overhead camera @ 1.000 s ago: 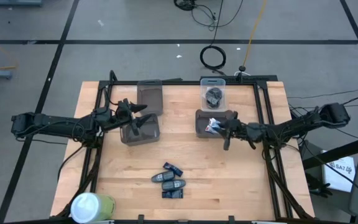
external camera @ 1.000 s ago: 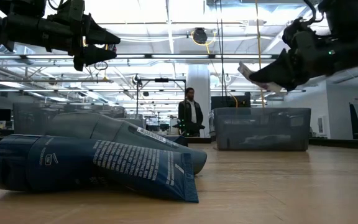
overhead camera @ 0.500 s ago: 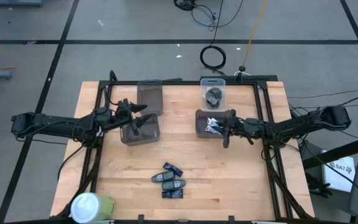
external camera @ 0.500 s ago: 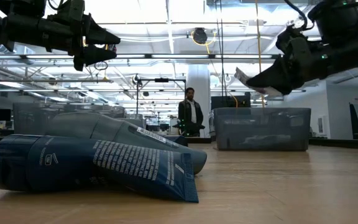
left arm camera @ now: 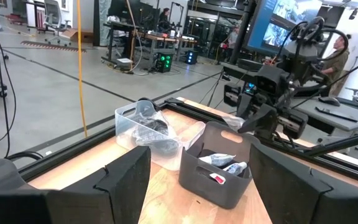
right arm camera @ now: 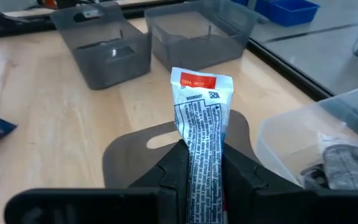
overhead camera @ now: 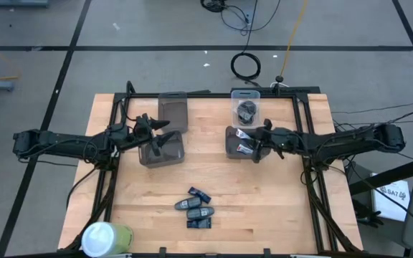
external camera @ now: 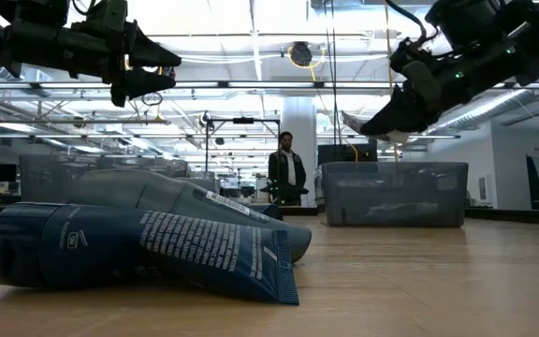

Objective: Pick & Place Travel size toiletries
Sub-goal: Put the white toothpaste into the bottom right black bin

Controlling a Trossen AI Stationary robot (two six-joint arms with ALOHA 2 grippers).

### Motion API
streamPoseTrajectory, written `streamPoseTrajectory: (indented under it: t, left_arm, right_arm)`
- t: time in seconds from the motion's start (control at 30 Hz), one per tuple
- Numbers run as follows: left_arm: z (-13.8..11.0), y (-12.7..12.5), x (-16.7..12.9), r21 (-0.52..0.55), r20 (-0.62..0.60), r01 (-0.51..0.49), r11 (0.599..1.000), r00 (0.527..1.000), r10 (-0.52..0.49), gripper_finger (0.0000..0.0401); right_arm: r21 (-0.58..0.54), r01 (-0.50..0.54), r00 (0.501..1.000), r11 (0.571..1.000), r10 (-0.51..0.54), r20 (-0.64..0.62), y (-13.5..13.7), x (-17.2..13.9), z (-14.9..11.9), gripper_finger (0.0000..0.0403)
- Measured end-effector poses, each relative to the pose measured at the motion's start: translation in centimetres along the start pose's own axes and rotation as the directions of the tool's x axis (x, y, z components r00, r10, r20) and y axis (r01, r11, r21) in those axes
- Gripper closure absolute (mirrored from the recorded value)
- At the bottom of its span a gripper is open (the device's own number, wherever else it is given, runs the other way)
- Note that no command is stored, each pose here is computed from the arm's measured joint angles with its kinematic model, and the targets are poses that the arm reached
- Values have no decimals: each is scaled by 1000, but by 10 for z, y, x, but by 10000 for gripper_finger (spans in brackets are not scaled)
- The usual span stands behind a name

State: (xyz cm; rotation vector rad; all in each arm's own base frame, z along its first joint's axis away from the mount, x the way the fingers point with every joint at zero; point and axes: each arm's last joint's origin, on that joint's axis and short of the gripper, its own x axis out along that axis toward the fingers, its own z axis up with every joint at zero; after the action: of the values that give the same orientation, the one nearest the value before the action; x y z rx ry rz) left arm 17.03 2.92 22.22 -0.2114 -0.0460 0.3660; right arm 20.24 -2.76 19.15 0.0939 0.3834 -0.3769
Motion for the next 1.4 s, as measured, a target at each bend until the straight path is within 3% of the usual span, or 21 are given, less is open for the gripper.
streamPoseTrajectory:
  t: [0.23,0.73,1.4]
  left_arm:
    - [0,0,0,0,0,0,1000,1000,0,130]
    - [0,0,0,0,0,0,1000,1000,0,130]
    - [0,0,0,0,0,0,1000,1000,0,130]
  right_arm:
    - [8,-39,995,999,40,-90,-4,1,-4,344]
    - [6,-9,986,1000,10,-164,-11,0,-27,344]
    - [47,-25,999,999,27,-41,-10,1,-25,344]
